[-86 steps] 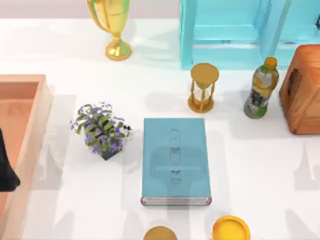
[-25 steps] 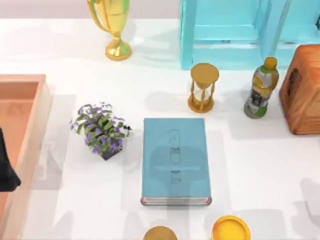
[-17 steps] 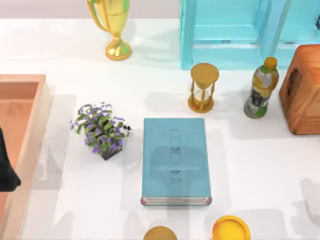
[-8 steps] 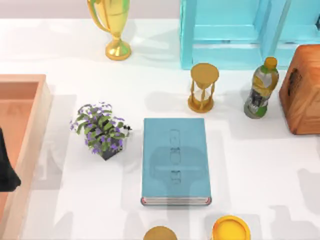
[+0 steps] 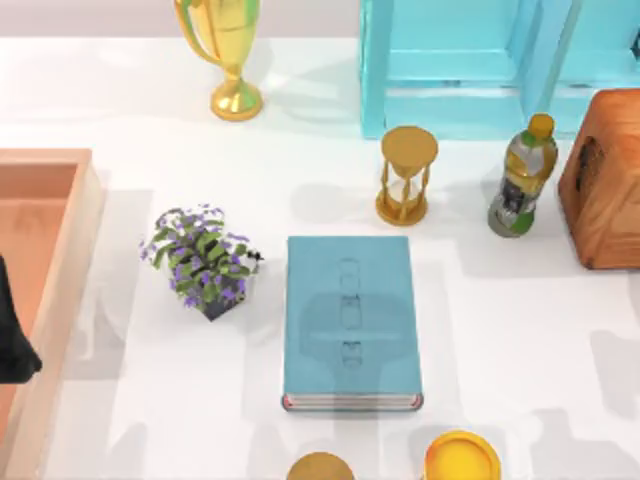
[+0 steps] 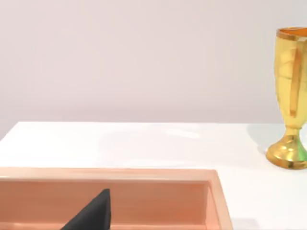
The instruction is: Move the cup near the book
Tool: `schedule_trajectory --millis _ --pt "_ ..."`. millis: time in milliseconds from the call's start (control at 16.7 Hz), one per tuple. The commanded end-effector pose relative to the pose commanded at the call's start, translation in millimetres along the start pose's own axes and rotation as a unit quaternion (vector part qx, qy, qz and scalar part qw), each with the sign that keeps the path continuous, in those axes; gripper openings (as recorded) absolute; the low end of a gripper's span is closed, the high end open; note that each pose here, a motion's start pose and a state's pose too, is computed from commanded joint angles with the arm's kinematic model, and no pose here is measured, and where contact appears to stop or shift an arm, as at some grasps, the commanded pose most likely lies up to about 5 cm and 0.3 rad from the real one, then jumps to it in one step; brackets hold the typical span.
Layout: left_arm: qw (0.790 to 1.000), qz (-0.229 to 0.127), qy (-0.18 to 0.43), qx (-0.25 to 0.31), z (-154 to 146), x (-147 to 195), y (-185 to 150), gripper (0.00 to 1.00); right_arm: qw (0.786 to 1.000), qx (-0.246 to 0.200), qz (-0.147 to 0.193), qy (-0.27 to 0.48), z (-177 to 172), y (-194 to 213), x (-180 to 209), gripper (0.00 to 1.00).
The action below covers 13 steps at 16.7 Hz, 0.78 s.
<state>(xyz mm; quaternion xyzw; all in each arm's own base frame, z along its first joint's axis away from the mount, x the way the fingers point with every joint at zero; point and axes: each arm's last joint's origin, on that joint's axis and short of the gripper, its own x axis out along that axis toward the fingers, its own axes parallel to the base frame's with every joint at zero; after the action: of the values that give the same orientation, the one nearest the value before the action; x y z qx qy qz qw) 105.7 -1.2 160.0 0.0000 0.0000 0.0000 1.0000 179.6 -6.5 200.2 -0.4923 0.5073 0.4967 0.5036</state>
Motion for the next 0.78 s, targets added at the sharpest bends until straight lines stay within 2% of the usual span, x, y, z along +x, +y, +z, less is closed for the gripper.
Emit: schedule_trajectory --millis 180,360,600,780 --pt "1.000 0.000 0.000 0.000 0 0 0 1.00 1.000 0.025 0.005 0.003 14 -14 -8 0.00" --pt "1.000 0.000 0.000 0.000 0 0 0 1.00 0.997 0.081 0.006 0.008 38 -32 -19 0.00" --pt "1.000 0.000 0.000 0.000 0 0 0 1.00 0.979 0.206 0.006 0.015 81 -56 -33 0.00" --pt "1.000 0.000 0.000 0.000 0 0 0 1.00 0.950 0.312 0.006 0.019 116 -72 -40 0.00"
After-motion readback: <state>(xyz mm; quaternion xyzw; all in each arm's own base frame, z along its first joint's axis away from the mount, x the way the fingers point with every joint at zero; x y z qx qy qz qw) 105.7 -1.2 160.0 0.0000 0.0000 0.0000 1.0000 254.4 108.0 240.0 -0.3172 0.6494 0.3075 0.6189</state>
